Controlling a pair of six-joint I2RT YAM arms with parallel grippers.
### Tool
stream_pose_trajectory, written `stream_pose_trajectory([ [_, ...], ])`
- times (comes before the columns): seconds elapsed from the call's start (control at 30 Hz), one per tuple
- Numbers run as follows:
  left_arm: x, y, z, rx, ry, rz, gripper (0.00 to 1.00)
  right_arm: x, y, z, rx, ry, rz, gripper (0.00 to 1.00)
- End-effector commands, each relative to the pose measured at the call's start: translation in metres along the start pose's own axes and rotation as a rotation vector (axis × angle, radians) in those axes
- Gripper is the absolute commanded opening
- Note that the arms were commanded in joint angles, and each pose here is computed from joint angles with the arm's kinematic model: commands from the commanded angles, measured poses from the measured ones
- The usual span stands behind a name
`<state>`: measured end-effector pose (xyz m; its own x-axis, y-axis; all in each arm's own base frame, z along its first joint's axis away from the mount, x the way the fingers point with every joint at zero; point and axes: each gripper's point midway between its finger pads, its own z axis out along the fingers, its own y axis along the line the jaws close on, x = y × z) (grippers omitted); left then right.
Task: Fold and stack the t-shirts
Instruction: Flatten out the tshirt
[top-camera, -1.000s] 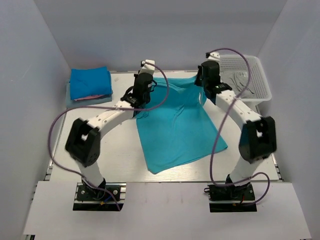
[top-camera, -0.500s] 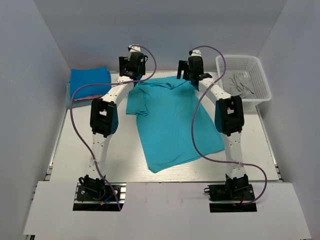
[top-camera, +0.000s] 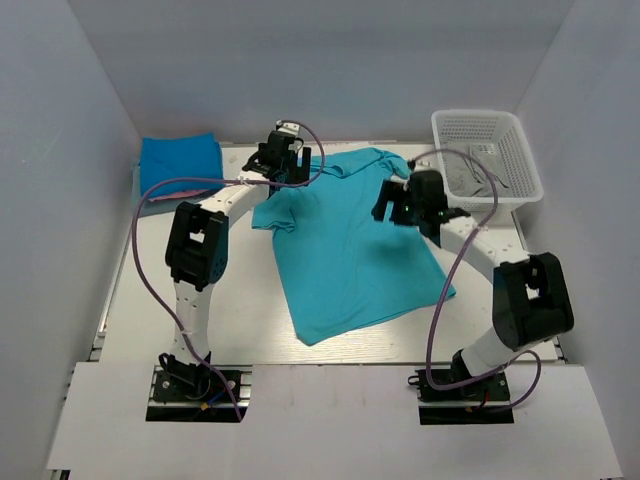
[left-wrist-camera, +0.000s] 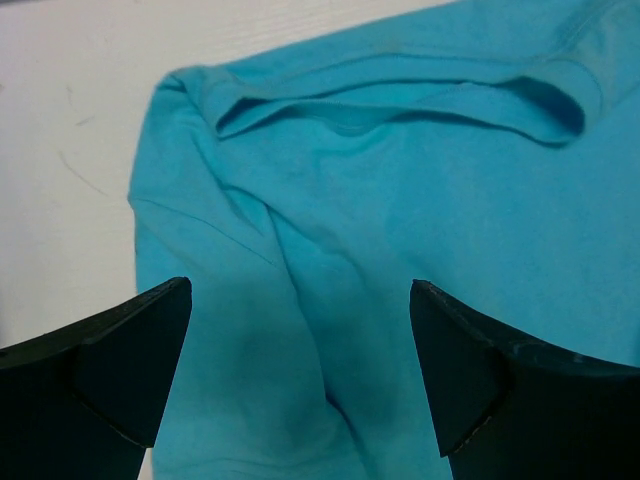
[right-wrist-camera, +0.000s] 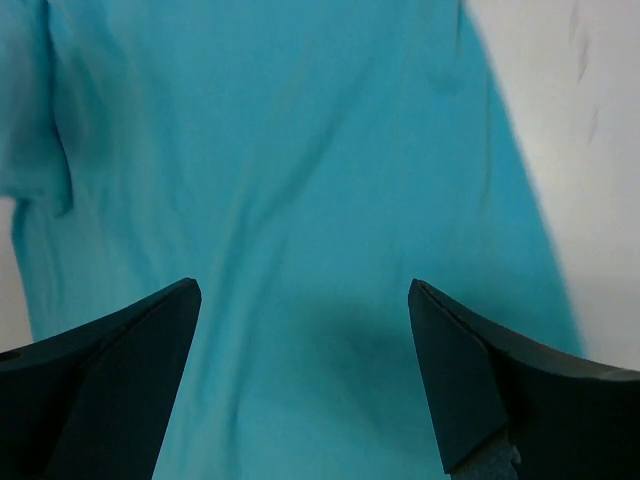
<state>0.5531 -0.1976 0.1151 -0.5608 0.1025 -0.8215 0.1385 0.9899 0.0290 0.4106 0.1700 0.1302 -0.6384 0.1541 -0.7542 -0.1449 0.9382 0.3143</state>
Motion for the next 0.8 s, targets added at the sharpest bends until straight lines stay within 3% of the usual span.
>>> stream_pose_trajectory([
  [0.0,0.01,-0.004,0.009,0.025,0.049,-0.044,1.0,0.079,-0.002,-0.018,-0.021,0.194,0.152,0.9],
  [0.17,0.065,0.017,0.016,-0.008,0.142,-0.116,1.0,0.122,-0.01,-0.05,-0.008,0.272,0.201,0.9],
  [0.43,0.161,0.045,-0.026,-0.154,0.343,-0.252,1.0,0.164,-0.039,-0.067,0.117,0.368,0.202,0.9],
  [0.6,0.182,0.059,-0.088,-0.253,0.429,-0.382,1.0,0.174,-0.062,-0.047,0.236,0.397,0.186,0.9],
  [0.67,0.218,0.059,-0.117,-0.311,0.497,-0.452,1.0,0.174,-0.064,-0.031,0.256,0.414,0.193,0.9],
  [0.73,0.255,0.079,-0.159,-0.437,0.531,-0.521,1.0,0.155,-0.066,-0.02,0.292,0.375,0.19,0.9],
  [0.77,0.289,0.094,-0.186,-0.513,0.608,-0.526,1.0,0.15,-0.071,-0.01,0.325,0.385,0.175,0.9],
])
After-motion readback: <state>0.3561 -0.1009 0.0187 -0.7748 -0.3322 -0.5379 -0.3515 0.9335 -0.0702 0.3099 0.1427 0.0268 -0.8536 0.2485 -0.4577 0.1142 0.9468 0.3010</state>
